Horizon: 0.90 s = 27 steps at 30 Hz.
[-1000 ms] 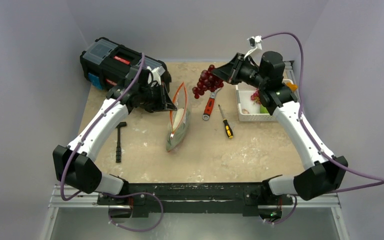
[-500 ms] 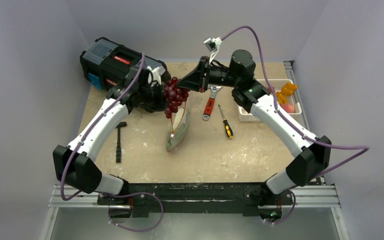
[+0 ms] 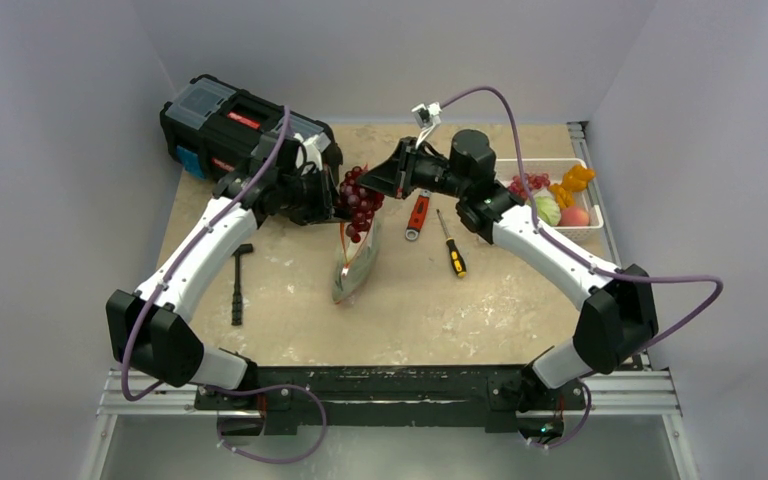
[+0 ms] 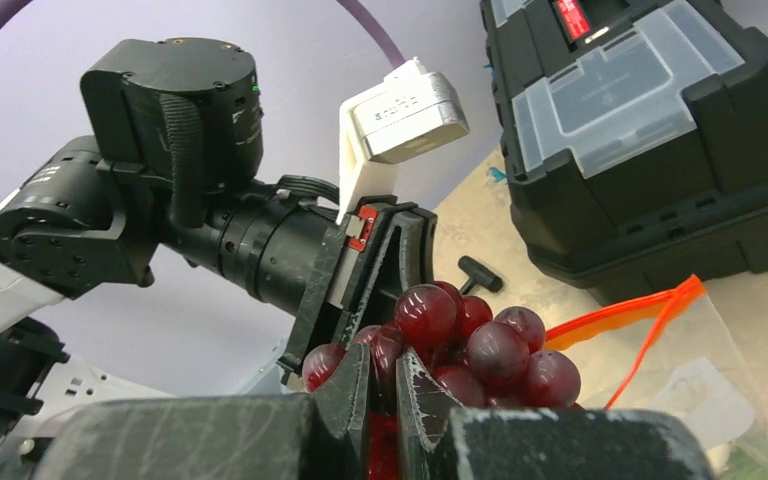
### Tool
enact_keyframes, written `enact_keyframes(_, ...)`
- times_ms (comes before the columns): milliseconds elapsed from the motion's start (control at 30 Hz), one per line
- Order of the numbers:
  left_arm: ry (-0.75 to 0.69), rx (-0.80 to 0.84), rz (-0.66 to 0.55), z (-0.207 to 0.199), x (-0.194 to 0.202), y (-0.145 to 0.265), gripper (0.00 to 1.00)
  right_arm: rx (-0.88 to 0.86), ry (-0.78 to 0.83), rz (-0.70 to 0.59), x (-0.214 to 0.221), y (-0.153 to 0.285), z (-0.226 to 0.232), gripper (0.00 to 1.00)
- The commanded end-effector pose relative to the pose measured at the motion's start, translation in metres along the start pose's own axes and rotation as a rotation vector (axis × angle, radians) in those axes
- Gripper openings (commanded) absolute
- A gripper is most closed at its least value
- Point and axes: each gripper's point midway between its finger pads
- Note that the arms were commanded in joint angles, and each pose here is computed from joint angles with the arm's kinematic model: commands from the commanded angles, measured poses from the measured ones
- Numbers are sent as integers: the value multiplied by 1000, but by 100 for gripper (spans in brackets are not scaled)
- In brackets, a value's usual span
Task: Place the food in the zip-top bag and seal the zipper
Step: Place the fake fruit in the zipper food storage bag.
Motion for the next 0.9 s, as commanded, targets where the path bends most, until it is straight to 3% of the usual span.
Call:
enact_keyframes(0, -43, 69, -37, -19, -5, 10, 0, 22, 19, -49, -9, -2, 3, 0)
enact_keyframes(400, -48, 51, -67, -16, -8, 13, 0, 239, 202, 165, 49, 17, -22, 0)
enact_keyframes(867, -50, 39, -82, -14, -10, 14, 0, 448, 204, 238, 53, 30, -28, 0)
Point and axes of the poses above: each gripper's point midway between its finger pads, its own y axis back along the fingers, its own z axis along the line the jaws close on, x = y × z, and after that the axes turned 13 degrees about y, right-handed
